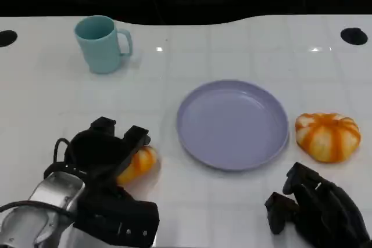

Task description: Grasp the bread from the table and place it into the plate.

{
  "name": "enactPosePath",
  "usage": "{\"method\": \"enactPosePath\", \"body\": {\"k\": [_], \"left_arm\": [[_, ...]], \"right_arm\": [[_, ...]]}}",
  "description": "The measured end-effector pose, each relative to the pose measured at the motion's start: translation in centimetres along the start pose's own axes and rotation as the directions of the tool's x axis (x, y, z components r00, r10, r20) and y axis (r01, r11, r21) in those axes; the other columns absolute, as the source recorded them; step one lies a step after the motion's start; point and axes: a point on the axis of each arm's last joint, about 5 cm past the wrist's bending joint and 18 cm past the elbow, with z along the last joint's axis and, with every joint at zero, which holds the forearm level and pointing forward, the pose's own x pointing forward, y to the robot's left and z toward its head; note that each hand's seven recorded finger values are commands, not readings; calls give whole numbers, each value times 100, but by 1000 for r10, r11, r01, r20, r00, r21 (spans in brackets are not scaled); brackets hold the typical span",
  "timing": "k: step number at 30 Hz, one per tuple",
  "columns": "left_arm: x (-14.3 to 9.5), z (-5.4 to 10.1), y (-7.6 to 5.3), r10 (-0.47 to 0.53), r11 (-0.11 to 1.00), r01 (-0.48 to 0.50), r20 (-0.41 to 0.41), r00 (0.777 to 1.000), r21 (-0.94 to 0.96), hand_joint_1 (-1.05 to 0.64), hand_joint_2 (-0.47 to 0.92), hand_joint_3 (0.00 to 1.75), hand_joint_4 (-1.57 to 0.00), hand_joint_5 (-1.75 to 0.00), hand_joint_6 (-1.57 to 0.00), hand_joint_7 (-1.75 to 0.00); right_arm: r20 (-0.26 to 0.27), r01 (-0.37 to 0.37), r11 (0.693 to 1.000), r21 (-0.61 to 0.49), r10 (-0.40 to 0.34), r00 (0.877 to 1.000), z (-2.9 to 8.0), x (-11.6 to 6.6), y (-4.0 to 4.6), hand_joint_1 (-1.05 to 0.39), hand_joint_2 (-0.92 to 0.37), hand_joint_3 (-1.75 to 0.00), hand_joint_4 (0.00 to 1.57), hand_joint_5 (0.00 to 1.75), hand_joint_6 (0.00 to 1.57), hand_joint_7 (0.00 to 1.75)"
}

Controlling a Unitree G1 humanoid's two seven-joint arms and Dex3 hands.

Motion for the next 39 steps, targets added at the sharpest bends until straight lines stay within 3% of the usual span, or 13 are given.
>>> {"method": "enactPosePath", "body": {"k": [1,2,3,4,5,6,8,11,13,17,25,31,39], "left_arm": [[18,-3,-9,2,1000,-2,3,1000,-4,-105,72,37,0,-172,0,-116],[31,-9,-27,7,1000,-6,4,1000,-17,-105,42,96,-7,-174,0,-128],[43,-14,-46,9,1000,-9,5,1000,-27,-105,26,127,-18,-174,0,-138],[52,-21,-62,12,999,-12,8,1000,-34,-105,17,149,-38,-174,0,-149],[60,-28,-80,20,999,-20,12,1000,-38,-105,17,164,-81,-175,-9,-162],[69,-35,-102,33,999,-32,18,999,-41,-105,20,169,-102,-175,-20,-165],[91,-53,-142,81,996,-79,33,996,-52,-103,35,174,-131,-174,-62,-154],[128,-73,-207,150,985,-146,40,988,-88,-104,48,175,-146,-166,-114,-138],[147,-85,-241,178,979,-173,37,983,-108,-105,48,175,-149,-169,-128,-145],[159,-103,-296,225,968,-219,36,974,-120,-104,49,175,-157,-174,-140,-172],[121,-101,-421,331,936,-322,41,943,-144,-102,67,175,-157,-175,-155,-175],[107,-83,-457,449,883,-440,24,893,-164,-93,87,175,-157,-175,-154,-175],[234,-39,-273,587,777,-583,-62,807,-237,-83,77,173,-157,-175,-150,-175]], "right_arm": [[0,-1,1000,0,1,1000,0,1,0,-57,-92,-23,77,175,67,150],[0,-1,1000,0,1,1000,0,0,1,-57,-92,-23,77,175,67,150],[1,-1,1000,0,1,1000,0,0,0,-57,-92,-22,77,175,67,149],[1,-1,1000,-1,1,1000,0,0,1,-57,-92,-22,77,175,67,149],[0,-1,1000,-1,1,1000,0,0,1,-58,-92,-22,77,175,67,150],[1,-1,1000,-1,1,1000,0,0,2,-58,-92,-22,78,175,67,150],[1,0,1000,-2,0,1000,2,0,2,-58,-92,-21,78,174,67,150],[1,0,1000,-1,0,1000,3,0,3,-57,-92,-22,77,174,67,149],[0,0,1000,-1,0,1000,3,-1,2,-57,-92,-22,77,174,67,149],[-1,0,1000,-3,0,1000,3,0,3,-57,-92,-23,77,174,67,149],[-1,0,1000,-2,0,1000,4,-1,2,-57,-92,-22,77,173,67,149],[-1,-1,1000,-2,1,1000,4,-2,1,-57,-92,-24,77,173,66,149],[-4,-7,1000,2,7,1000,-14,-4,-12,-58,-92,-23,76,174,66,148]]}}
